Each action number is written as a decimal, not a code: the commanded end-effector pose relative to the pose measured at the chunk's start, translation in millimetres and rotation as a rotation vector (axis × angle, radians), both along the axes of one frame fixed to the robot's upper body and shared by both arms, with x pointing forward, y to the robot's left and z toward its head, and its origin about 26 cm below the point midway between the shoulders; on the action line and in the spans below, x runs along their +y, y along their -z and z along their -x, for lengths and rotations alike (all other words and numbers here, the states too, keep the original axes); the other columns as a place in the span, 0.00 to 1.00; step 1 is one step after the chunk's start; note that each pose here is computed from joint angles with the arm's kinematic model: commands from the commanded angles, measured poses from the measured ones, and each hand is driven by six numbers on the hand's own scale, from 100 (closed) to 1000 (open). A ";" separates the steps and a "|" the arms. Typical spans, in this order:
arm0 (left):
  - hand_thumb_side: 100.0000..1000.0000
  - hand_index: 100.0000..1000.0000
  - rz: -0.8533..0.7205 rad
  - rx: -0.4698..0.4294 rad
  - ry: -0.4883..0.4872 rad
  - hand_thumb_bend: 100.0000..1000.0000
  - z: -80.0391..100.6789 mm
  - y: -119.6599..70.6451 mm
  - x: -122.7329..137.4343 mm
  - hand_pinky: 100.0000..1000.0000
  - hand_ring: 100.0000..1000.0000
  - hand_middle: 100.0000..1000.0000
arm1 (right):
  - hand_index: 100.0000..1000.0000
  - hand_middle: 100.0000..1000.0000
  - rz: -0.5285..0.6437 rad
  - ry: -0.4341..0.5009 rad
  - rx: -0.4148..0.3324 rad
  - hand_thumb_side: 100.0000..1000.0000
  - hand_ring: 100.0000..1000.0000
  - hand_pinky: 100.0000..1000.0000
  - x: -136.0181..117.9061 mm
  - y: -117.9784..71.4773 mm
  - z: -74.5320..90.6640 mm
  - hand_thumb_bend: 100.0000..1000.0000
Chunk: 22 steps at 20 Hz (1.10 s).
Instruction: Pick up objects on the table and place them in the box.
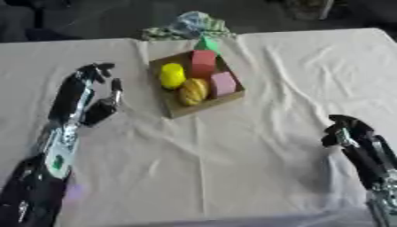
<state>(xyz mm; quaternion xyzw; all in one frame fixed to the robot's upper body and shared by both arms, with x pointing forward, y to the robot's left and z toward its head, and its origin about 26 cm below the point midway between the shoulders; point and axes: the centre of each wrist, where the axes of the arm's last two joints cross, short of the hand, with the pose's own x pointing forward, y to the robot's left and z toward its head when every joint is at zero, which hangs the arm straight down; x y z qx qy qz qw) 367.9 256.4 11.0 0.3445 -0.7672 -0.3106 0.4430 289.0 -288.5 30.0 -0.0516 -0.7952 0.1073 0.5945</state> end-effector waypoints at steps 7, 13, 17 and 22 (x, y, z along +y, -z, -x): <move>0.94 0.79 0.112 0.059 0.038 0.00 46.0 7.9 -13.1 0.62 0.46 0.48 | 0.72 0.48 -0.015 -0.015 -0.071 0.42 0.47 0.48 -2.6 -20.1 3.8 0.00; 0.96 0.78 0.189 0.076 0.060 0.00 84.4 10.5 -15.2 0.61 0.44 0.46 | 0.72 0.48 -0.018 -0.035 -0.059 0.44 0.47 0.48 1.1 -18.5 5.3 0.00; 0.97 0.77 0.241 0.083 0.075 0.00 93.7 -1.8 -21.8 0.61 0.43 0.45 | 0.72 0.48 -0.019 -0.039 -0.055 0.45 0.47 0.48 1.8 -18.0 4.9 0.00; 0.94 0.76 0.307 0.082 0.070 0.00 95.2 -20.9 -21.8 0.60 0.43 0.45 | 0.72 0.48 -0.016 -0.044 -0.049 0.45 0.47 0.48 2.4 -17.3 4.3 0.00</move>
